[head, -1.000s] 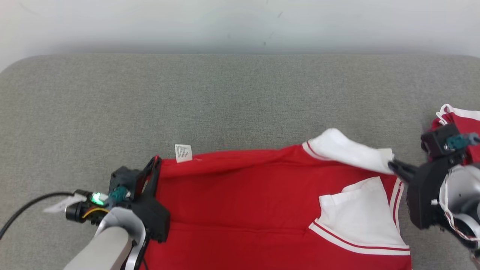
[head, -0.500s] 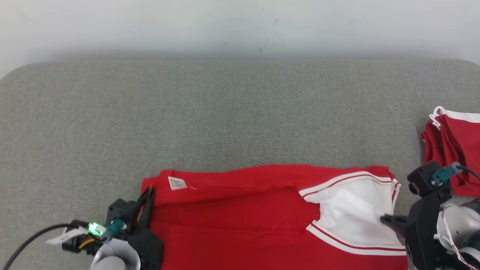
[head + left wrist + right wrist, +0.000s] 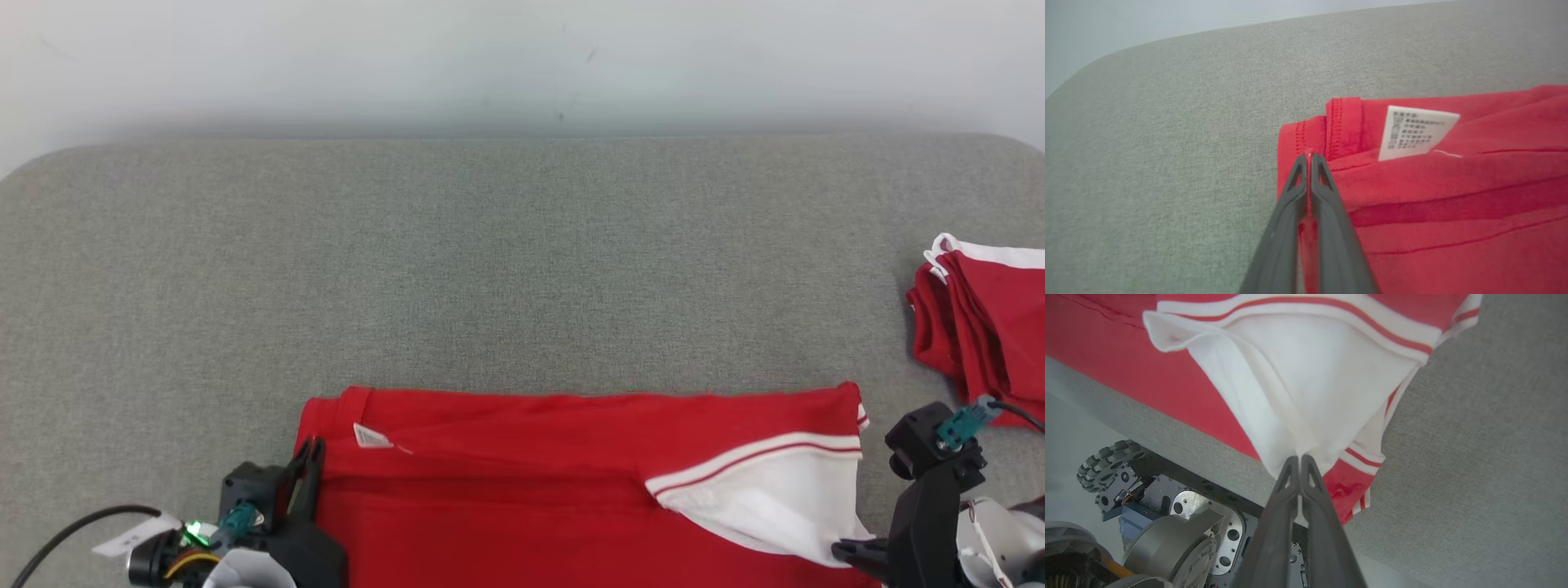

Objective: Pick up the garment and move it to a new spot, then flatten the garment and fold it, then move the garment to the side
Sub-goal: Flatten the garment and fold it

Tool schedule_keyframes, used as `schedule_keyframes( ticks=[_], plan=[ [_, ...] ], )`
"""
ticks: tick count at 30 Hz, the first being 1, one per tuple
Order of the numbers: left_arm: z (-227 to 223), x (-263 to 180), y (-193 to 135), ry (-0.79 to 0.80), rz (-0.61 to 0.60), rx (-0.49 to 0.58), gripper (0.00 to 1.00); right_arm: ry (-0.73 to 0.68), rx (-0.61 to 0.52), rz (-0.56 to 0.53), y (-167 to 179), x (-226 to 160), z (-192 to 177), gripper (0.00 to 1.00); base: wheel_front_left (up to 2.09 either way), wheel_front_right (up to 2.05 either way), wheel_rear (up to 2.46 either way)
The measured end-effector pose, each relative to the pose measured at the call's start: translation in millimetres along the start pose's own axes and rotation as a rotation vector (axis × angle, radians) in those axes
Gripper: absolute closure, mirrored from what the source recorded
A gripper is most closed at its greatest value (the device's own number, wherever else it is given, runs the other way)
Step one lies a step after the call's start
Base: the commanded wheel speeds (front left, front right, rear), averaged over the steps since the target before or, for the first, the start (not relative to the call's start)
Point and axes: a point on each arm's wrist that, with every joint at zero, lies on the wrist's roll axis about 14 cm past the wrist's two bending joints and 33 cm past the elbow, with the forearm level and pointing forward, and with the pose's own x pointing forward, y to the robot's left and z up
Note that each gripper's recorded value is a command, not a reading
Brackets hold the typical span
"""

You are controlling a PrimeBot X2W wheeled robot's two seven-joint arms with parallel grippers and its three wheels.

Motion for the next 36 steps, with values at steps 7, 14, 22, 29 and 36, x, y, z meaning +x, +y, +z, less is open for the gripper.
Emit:
schedule_keyframes(
  ticks=[7, 14, 22, 29, 36],
  plan=[
    [-12.1, -8.2, 0.7, 0.028, 0.028, -0.029, 0.86, 0.026, 0.022, 0.01, 5.5, -0.4, -9.2, 1.0, 0.0, 0.0, 0.0],
    [-15.5, -14.4, 9.0, 0.034, 0.076, -0.076, 0.0, -0.037, 0.051, 0.017, 10.7, 1.2, -1.8, 0.0, 0.0, 0.0, 0.0],
    [43.9, -37.6, 27.2, -0.187, 0.137, -0.154, 0.0, -0.311, 0.164, 0.047, 18.7, -17.2, 25.0, 0.0, 0.0, 0.0, 0.0],
    [96.2, -82.2, 21.7, -0.42, 0.104, -0.215, 0.0, -0.485, 0.293, -0.103, -12.0, -25.6, 23.1, 0.0, 0.0, 0.0, 0.0],
    [100.8, -115.4, 31.6, -0.5, 0.068, -0.283, 0.0, -0.408, 0.4, -0.15, -16.4, -5.4, -3.1, 0.0, 0.0, 0.0, 0.0]
  ],
)
